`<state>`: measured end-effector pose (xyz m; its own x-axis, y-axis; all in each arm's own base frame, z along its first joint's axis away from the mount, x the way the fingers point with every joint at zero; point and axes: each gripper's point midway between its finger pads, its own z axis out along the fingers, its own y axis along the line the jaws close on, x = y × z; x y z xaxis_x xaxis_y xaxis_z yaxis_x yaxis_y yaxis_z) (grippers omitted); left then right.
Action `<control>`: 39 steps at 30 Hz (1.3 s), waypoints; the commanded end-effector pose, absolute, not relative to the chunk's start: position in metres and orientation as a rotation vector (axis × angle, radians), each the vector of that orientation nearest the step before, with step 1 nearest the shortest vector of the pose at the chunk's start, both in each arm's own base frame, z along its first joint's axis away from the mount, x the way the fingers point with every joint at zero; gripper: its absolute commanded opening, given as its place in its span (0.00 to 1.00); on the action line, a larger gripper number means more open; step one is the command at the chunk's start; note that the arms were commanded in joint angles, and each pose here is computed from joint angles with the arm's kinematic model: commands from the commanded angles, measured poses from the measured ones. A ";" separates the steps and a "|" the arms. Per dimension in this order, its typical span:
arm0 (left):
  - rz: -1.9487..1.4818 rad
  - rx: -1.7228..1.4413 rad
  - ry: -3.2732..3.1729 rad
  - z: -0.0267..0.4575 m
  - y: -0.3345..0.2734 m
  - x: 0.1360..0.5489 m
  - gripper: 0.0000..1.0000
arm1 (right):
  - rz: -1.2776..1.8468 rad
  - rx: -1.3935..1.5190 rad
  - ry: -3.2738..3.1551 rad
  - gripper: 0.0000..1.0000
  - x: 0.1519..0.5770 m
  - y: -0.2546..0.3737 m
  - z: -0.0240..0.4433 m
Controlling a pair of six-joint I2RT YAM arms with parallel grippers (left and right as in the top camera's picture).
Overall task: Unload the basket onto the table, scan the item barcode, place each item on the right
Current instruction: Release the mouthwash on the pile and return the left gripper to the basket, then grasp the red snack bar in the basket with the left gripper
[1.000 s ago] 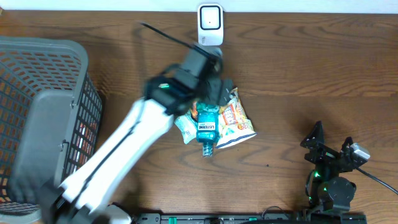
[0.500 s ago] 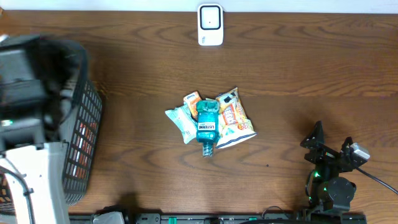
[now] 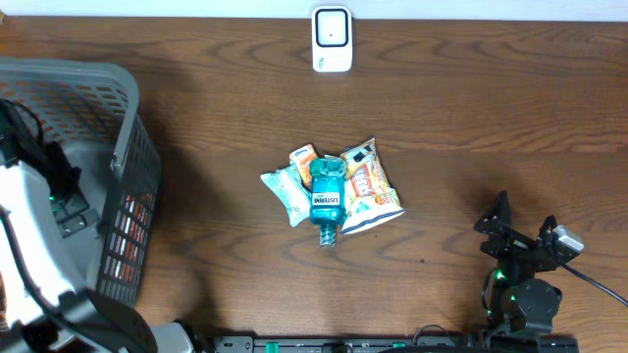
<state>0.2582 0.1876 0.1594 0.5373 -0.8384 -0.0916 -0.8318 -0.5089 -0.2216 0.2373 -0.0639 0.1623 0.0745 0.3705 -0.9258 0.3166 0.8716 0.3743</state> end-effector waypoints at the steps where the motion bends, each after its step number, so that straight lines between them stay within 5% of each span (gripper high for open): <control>1: -0.028 -2.756 1.320 0.120 0.172 0.250 0.98 | 0.051 0.575 1.516 0.99 0.237 -0.064 0.162; 26: 0.074 -2.798 1.414 -0.009 0.153 0.218 0.98 | 0.051 0.575 1.516 0.99 0.237 -0.064 0.162; 34: 0.088 -2.304 1.687 0.002 0.205 0.259 0.98 | 0.051 0.575 1.516 0.99 0.237 -0.064 0.162; 39: 0.056 -2.043 1.744 0.051 0.230 0.293 0.99 | 0.051 0.575 1.516 0.99 0.237 -0.064 0.162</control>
